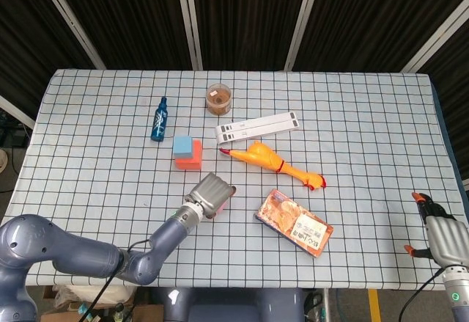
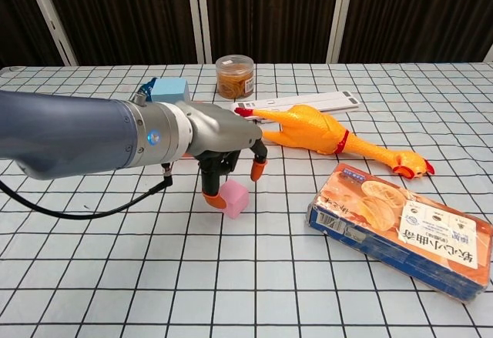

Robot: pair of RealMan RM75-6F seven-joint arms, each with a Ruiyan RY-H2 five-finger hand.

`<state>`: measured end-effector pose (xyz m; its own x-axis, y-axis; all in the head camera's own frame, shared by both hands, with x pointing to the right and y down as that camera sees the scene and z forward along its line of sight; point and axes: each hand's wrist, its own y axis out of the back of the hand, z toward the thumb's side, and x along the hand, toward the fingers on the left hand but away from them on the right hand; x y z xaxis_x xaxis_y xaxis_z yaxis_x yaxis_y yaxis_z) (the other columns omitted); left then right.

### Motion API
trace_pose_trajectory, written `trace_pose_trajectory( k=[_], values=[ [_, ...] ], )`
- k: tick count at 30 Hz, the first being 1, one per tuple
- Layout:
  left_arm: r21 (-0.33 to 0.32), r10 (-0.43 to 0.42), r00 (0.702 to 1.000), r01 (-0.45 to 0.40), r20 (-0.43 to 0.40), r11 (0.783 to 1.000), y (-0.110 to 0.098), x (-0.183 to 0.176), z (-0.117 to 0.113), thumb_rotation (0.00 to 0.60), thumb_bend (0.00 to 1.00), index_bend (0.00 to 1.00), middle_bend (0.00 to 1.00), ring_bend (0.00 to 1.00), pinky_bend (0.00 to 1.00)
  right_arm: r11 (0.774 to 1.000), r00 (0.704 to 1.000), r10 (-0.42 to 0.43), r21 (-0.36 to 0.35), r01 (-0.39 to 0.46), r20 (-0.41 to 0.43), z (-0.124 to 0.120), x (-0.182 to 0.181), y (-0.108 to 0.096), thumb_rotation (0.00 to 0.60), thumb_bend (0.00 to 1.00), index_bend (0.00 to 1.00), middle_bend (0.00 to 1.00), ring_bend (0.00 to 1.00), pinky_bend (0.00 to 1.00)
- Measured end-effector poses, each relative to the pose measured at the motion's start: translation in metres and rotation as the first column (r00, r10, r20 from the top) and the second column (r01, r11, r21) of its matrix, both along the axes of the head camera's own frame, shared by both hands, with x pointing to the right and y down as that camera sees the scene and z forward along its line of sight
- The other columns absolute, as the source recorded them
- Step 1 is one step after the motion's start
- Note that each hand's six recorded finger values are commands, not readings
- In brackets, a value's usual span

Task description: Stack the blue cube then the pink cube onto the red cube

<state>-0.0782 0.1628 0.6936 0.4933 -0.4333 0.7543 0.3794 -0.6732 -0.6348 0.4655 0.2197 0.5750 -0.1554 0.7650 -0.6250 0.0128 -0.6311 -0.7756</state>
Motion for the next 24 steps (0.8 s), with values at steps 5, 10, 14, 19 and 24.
trace_pose_trajectory(
  k=[5, 10, 14, 19, 24],
  values=[
    [0.004, -0.007, 1.0, 0.007, 0.018, 1.0, -0.002, -0.005, 0.002, 0.6, 0.26, 0.34, 0.89, 0.77, 0.86, 1.0, 1.0, 0.001, 0.0, -0.001, 0.002, 0.0, 0.0, 0.0, 0.6, 0.13, 0.04, 0.1, 0.18, 0.34],
    [0.001, -0.001, 1.0, 0.001, 0.018, 1.0, 0.0, -0.003, 0.004, 0.6, 0.26, 0.35, 0.89, 0.77, 0.86, 1.0, 1.0, 0.003, 0.003, -0.003, 0.004, -0.001, 0.0, 0.0, 0.6, 0.13, 0.05, 0.1, 0.18, 0.34],
    [0.002, 0.004, 1.0, -0.004, 0.012, 1.0, 0.001, 0.001, 0.004, 0.6, 0.27, 0.35, 0.89, 0.77, 0.86, 1.0, 1.0, 0.001, 0.0, -0.001, 0.006, 0.0, 0.0, 0.0, 0.6, 0.13, 0.05, 0.1, 0.18, 0.34],
    [-0.006, 0.009, 1.0, -0.009, 0.007, 1.0, 0.003, 0.006, 0.005, 0.6, 0.27, 0.36, 0.89, 0.77, 0.86, 1.0, 1.0, 0.003, 0.0, -0.003, 0.005, 0.0, 0.001, 0.0, 0.6, 0.13, 0.05, 0.1, 0.18, 0.34],
    [-0.009, 0.01, 1.0, -0.01, 0.022, 1.0, 0.004, 0.003, 0.007, 0.6, 0.27, 0.37, 0.89, 0.77, 0.86, 1.0, 1.0, 0.003, 0.0, -0.003, 0.005, -0.001, 0.001, 0.0, 0.6, 0.13, 0.05, 0.1, 0.18, 0.34]
  ],
)
